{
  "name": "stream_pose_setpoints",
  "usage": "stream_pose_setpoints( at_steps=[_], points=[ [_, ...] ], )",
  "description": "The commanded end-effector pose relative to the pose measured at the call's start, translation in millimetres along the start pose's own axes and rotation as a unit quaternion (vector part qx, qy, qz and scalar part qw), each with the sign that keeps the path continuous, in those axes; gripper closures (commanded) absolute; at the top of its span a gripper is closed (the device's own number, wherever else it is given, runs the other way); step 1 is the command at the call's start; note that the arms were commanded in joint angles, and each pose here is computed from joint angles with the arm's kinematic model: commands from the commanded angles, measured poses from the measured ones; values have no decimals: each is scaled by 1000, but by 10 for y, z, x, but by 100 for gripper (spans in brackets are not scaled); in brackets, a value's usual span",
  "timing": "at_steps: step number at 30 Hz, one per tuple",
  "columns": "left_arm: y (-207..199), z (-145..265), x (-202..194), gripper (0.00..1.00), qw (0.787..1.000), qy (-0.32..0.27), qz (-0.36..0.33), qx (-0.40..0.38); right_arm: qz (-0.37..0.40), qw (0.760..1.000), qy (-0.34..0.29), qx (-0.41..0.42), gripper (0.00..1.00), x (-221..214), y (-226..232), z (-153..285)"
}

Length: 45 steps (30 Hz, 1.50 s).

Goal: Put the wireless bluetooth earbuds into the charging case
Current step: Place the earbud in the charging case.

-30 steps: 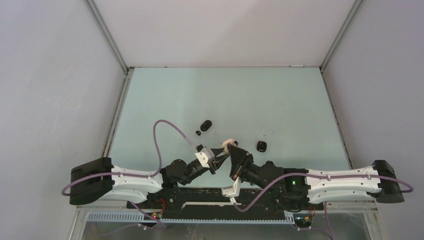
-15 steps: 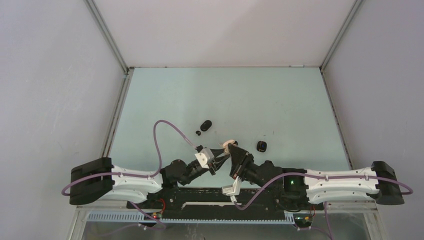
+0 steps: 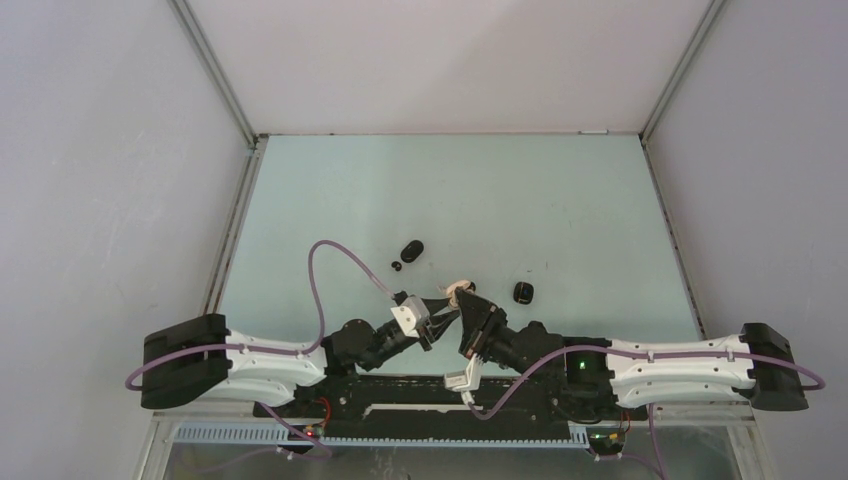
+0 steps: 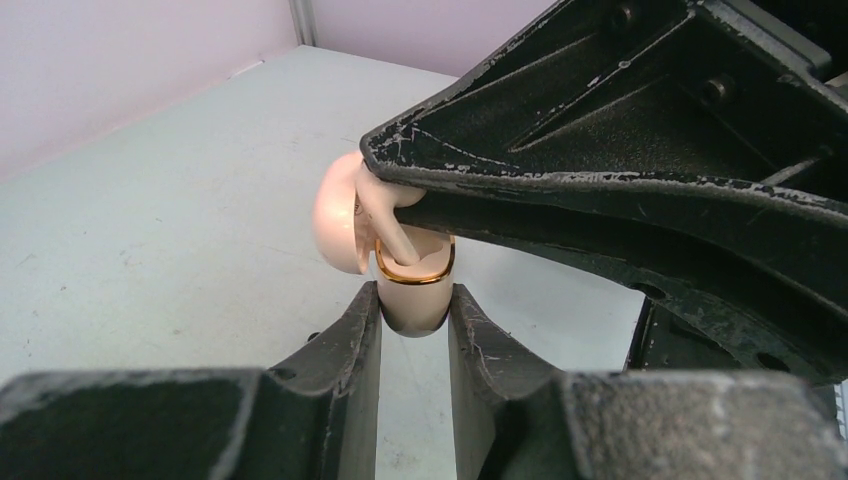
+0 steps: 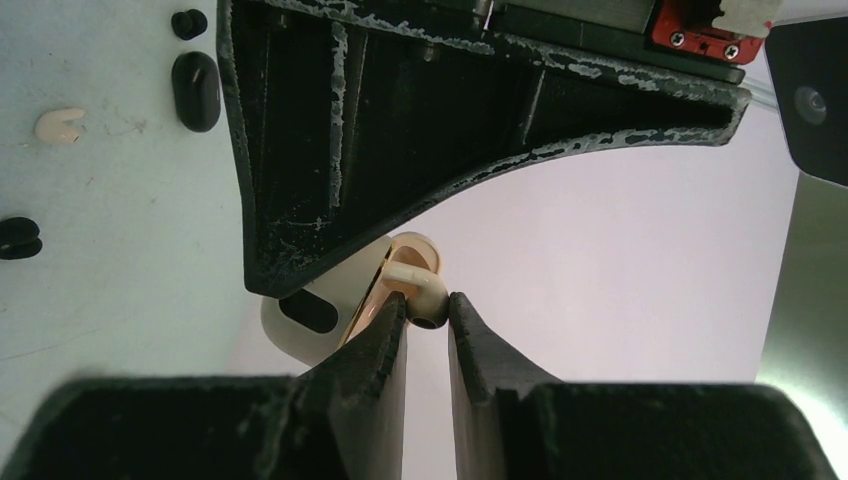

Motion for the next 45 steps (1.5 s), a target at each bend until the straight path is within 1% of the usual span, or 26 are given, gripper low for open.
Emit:
stream_pose_setpoints(
  at_steps=[1,7,11,13,14,19,23,29,37,45],
  points=[
    [17,-46,169,100,999,-46,12,11,18,1000,-12,-9,100,42,12,-9],
    [6,-45,173,100,999,-50,18,7,30,999,-12,-10,100,52,50,-26],
    [31,-37,185,100,998,-54,30,24,41,999,-22,-11,100,103,52,-24],
    [49,-32,178,100,998,-53,31,33,48,998,-25,-11,92,122,50,-25],
    [55,-29,175,100,997,-53,31,36,50,998,-25,-12,90,127,48,-27],
    [67,-8,160,100,997,-52,35,44,56,998,-24,-11,89,133,49,-28],
    [71,-3,144,100,997,-50,36,48,60,998,-22,-11,84,132,45,-23],
    [60,-25,125,100,997,-45,35,46,74,997,-27,-12,82,162,34,-17],
    [39,-42,109,100,997,-41,40,42,88,996,-26,2,68,169,72,-8],
    [23,-46,94,100,997,-38,48,39,87,996,-20,15,63,158,101,-5]
  ],
)
Point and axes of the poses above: each gripper's point midway between its finger pads, its own z axis back along the fingers, its own y axis along the line the jaws close on, x = y × z, the point moved 9 cm from there along z, back along the fingers, and after that the axes turned 13 degrees about -z, right-handed, at the moved point
